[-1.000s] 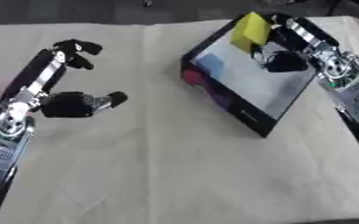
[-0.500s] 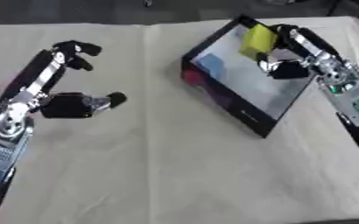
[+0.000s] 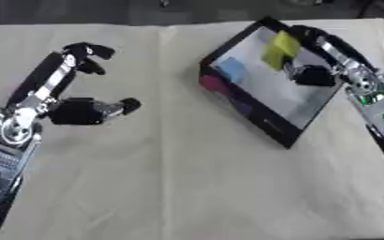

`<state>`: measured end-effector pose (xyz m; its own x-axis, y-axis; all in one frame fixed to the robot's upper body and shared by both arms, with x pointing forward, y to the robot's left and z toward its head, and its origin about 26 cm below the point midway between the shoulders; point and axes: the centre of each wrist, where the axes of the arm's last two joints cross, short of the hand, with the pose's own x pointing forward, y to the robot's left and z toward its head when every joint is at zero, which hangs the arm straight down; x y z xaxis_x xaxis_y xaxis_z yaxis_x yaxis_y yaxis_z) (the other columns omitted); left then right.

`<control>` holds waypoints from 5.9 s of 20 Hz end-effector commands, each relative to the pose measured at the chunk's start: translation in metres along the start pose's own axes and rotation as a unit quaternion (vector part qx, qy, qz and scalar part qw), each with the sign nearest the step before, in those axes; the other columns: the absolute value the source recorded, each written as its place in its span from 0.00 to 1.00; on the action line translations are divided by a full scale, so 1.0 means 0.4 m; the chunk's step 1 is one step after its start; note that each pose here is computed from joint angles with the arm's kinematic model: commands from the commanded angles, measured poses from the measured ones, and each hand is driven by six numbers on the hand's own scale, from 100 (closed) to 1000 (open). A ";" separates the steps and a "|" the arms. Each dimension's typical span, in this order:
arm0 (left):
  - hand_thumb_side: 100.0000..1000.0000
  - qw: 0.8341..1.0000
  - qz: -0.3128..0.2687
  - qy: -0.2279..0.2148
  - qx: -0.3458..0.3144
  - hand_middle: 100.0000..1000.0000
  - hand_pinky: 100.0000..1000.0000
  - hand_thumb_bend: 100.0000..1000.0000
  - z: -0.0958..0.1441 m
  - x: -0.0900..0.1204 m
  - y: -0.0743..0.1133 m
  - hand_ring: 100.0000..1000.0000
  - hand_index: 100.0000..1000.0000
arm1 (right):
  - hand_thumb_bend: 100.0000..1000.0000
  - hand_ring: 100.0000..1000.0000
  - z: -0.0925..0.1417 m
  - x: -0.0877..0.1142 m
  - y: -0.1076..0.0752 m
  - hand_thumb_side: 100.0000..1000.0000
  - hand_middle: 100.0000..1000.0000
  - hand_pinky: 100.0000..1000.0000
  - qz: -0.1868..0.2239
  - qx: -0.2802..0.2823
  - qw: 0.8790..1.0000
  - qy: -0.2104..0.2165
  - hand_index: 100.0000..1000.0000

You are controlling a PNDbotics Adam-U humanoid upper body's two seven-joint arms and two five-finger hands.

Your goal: Pick up the objects with one hand, pass them to the other hand, and then place them into the box on the other side of the table.

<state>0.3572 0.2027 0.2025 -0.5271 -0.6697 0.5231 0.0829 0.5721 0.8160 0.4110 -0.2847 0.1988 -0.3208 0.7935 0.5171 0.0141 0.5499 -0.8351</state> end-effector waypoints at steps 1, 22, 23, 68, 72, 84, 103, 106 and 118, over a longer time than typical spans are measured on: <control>0.39 1.000 -0.010 -0.006 0.010 0.73 0.76 0.67 0.002 0.007 0.027 0.64 0.83 | 0.00 0.94 0.000 0.007 -0.041 0.00 1.00 0.95 0.008 -0.011 1.000 -0.003 1.00; 0.40 0.998 -0.039 0.018 0.043 0.75 0.76 0.63 0.021 -0.010 0.079 0.65 0.84 | 0.00 0.93 0.031 0.056 -0.117 0.42 1.00 0.94 -0.182 -0.105 0.975 -0.075 1.00; 0.40 0.998 -0.041 0.022 0.049 0.75 0.76 0.63 0.024 -0.013 0.087 0.65 0.84 | 0.00 0.93 0.033 0.057 -0.121 0.43 1.00 0.94 -0.189 -0.107 0.973 -0.083 1.00; 0.48 0.888 -0.211 0.347 -0.216 0.79 0.86 0.86 -0.061 -0.243 0.323 0.85 0.87 | 0.00 0.93 0.085 0.089 -0.212 0.50 0.99 0.94 -0.208 -0.113 0.966 -0.102 1.00; 0.48 0.876 -0.221 0.367 -0.222 0.79 0.87 0.85 -0.065 -0.261 0.312 0.86 0.84 | 0.00 0.93 0.079 0.089 -0.206 0.50 0.99 0.94 -0.208 -0.111 0.967 -0.099 1.00; 0.48 0.861 -0.217 0.397 -0.233 0.79 0.87 0.82 -0.078 -0.299 0.296 0.87 0.81 | 0.00 0.93 0.079 0.084 -0.201 0.50 0.99 0.94 -0.208 -0.111 0.967 -0.095 1.00; 0.44 0.855 -0.202 0.414 -0.237 0.79 0.86 0.71 -0.084 -0.322 0.286 0.86 0.74 | 0.00 0.93 0.083 0.079 -0.198 0.51 0.99 0.94 -0.209 -0.114 0.967 -0.088 1.00; 0.43 0.854 -0.203 0.416 -0.237 0.79 0.86 0.65 -0.085 -0.323 0.285 0.86 0.71 | 0.00 0.93 0.083 0.078 -0.197 0.52 0.99 0.94 -0.209 -0.114 0.967 -0.087 1.00; 0.32 0.840 -0.213 0.426 -0.262 0.77 0.86 0.48 -0.086 -0.332 0.271 0.87 0.60 | 0.00 0.93 0.086 0.076 -0.195 0.52 0.99 0.94 -0.209 -0.112 0.968 -0.086 1.00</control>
<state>0.4655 0.3325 0.2176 0.1599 -0.9869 -0.0215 0.5316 0.0678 0.8443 0.3706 -0.3087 0.2612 -0.4763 0.4266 0.7688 0.0240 0.8804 -0.4736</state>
